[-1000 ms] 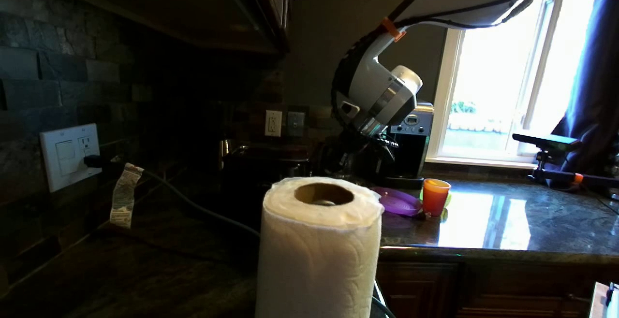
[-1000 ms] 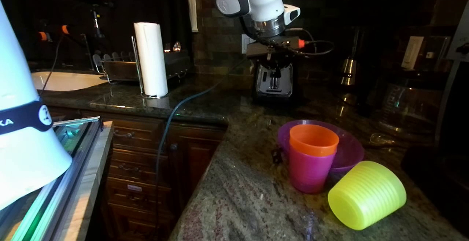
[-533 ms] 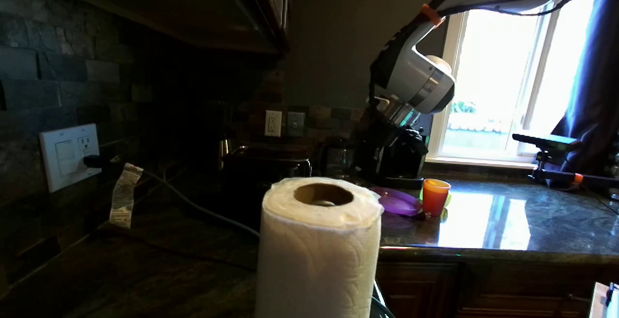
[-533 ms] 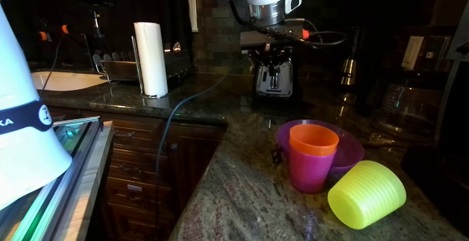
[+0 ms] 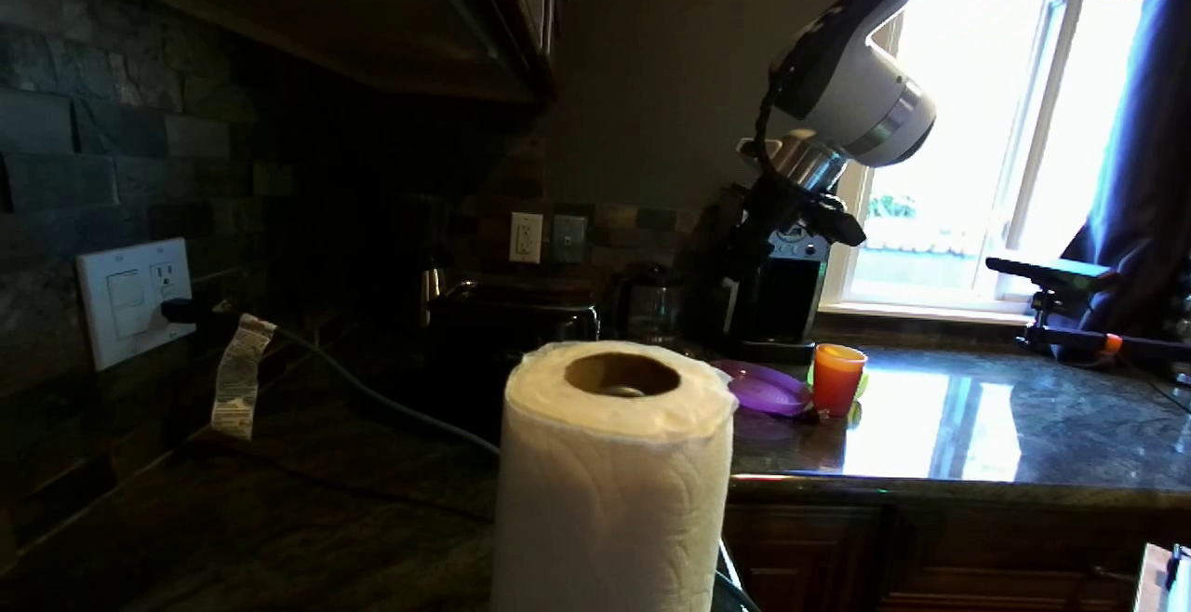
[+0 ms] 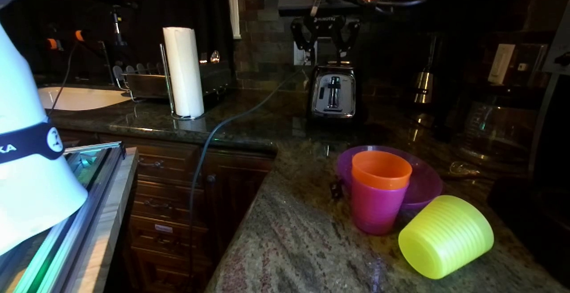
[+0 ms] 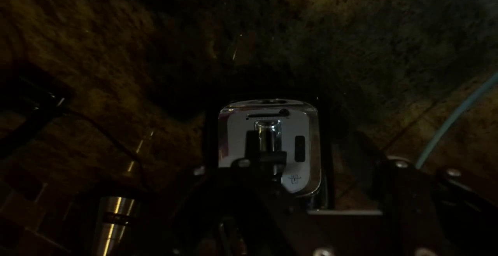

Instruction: Push the toaster lever down

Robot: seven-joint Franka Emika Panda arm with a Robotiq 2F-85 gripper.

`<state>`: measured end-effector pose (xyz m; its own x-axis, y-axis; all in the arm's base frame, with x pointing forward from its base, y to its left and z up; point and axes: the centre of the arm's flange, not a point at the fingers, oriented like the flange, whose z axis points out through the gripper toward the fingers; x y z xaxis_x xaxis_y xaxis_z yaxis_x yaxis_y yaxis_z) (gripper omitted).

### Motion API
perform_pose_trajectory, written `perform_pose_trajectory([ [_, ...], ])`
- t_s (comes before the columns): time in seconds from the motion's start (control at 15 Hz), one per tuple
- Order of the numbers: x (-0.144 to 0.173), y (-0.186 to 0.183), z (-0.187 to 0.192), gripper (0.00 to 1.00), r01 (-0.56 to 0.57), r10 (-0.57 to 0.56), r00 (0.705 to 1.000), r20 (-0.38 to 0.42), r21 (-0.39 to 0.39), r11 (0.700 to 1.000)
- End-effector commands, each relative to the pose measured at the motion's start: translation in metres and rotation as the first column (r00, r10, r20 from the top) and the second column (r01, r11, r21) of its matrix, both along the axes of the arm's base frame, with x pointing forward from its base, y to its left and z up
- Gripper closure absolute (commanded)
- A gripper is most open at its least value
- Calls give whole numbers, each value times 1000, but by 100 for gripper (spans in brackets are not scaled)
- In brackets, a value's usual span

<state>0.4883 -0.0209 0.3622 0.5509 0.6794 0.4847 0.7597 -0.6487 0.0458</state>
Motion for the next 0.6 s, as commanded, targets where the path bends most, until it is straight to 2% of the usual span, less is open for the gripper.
perform_pose_trajectory([
  [0.0, -24, 10, 47, 7, 80, -80, 996, -44, 12, 997],
  [0.07, -25, 13, 55, 1, 101, -100, 994, -44, 31, 994],
  [0.2, -28, 19, 67, 0, 94, -89, 994, -59, 86, 992],
  [0.27, -13, 15, 49, 3, 89, -87, 996, -35, 47, 995],
  [0.33, -16, 17, 57, 0, 85, -83, 996, -39, 61, 995],
  [0.53, -20, 18, 65, 0, 86, -83, 996, -38, 73, 994],
])
